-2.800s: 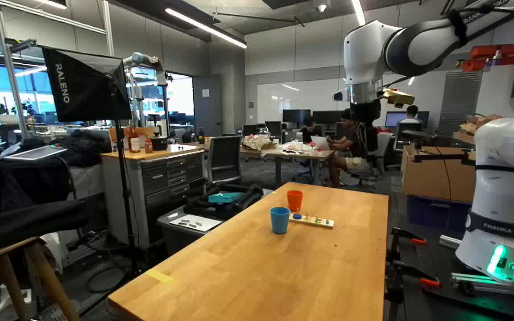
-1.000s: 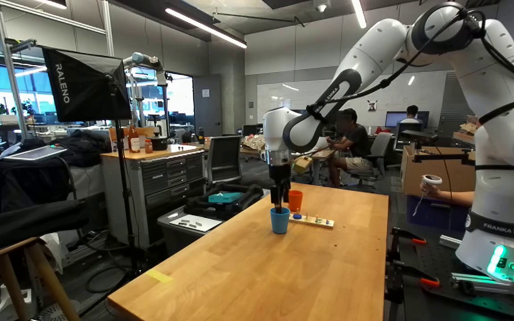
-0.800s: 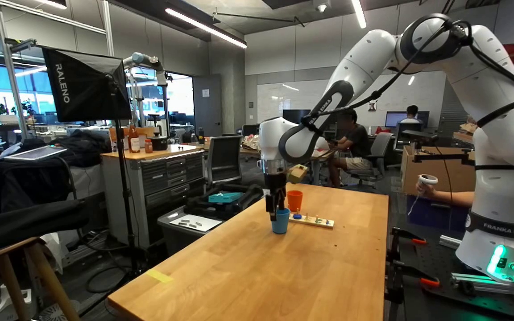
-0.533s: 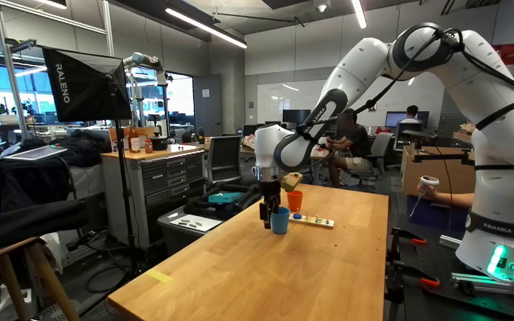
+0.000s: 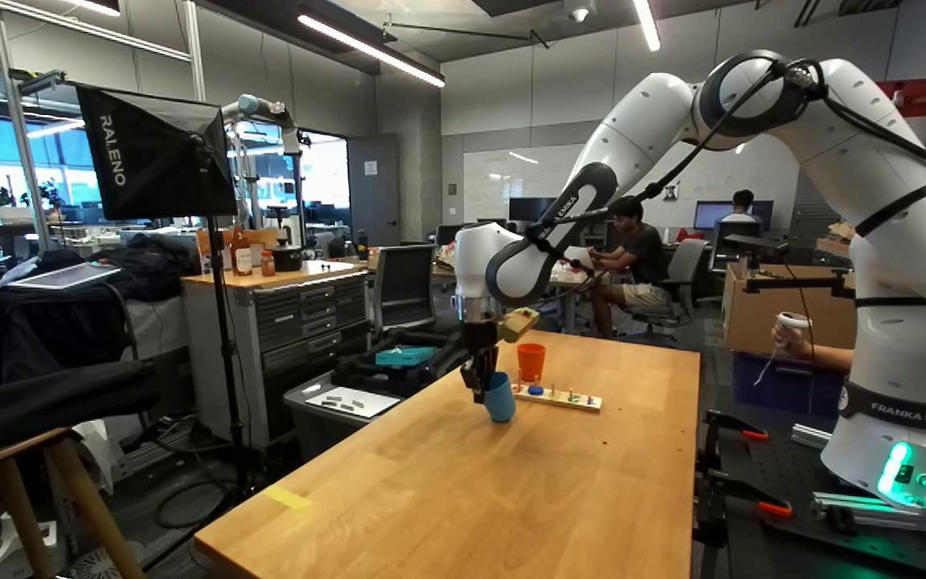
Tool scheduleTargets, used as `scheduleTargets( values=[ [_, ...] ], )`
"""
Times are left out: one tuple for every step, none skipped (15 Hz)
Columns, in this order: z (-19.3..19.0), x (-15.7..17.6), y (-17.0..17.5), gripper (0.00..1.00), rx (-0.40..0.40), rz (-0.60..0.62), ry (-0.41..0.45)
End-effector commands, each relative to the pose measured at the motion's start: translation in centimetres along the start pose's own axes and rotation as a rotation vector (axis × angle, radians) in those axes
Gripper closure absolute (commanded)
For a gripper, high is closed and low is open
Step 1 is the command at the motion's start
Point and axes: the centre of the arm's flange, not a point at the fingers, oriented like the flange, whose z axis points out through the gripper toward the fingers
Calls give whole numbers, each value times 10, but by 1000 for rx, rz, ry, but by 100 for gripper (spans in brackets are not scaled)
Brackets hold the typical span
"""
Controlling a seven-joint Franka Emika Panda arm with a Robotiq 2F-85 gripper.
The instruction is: Put the blue cup inside the orange cup
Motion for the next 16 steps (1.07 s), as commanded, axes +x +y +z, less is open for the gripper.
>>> scheduleTargets(
  values=[
    [-14, 10, 17, 100, 15, 41, 22],
    [-15, 8, 24, 100, 20, 53, 18],
    [-19, 7, 31, 100, 18, 63, 20],
    [-20, 5, 40, 98, 18, 77, 19],
    [-21, 4, 46, 99, 18, 89, 19],
    [-24, 8, 52, 99, 20, 106, 20],
    [-28, 11, 56, 99, 25, 118, 24],
    [-38, 16, 58, 99, 35, 131, 35],
    [-48, 20, 60, 99, 39, 139, 51],
    [-58, 25, 62, 99, 44, 148, 69],
    [-72, 31, 64, 99, 43, 152, 95],
    [-86, 35, 66, 99, 40, 153, 121],
    [-100, 40, 68, 99, 39, 155, 146],
    [-112, 43, 72, 99, 34, 158, 176],
    [-126, 46, 76, 99, 28, 162, 204],
    [-133, 47, 84, 99, 17, 167, 232]
  ],
)
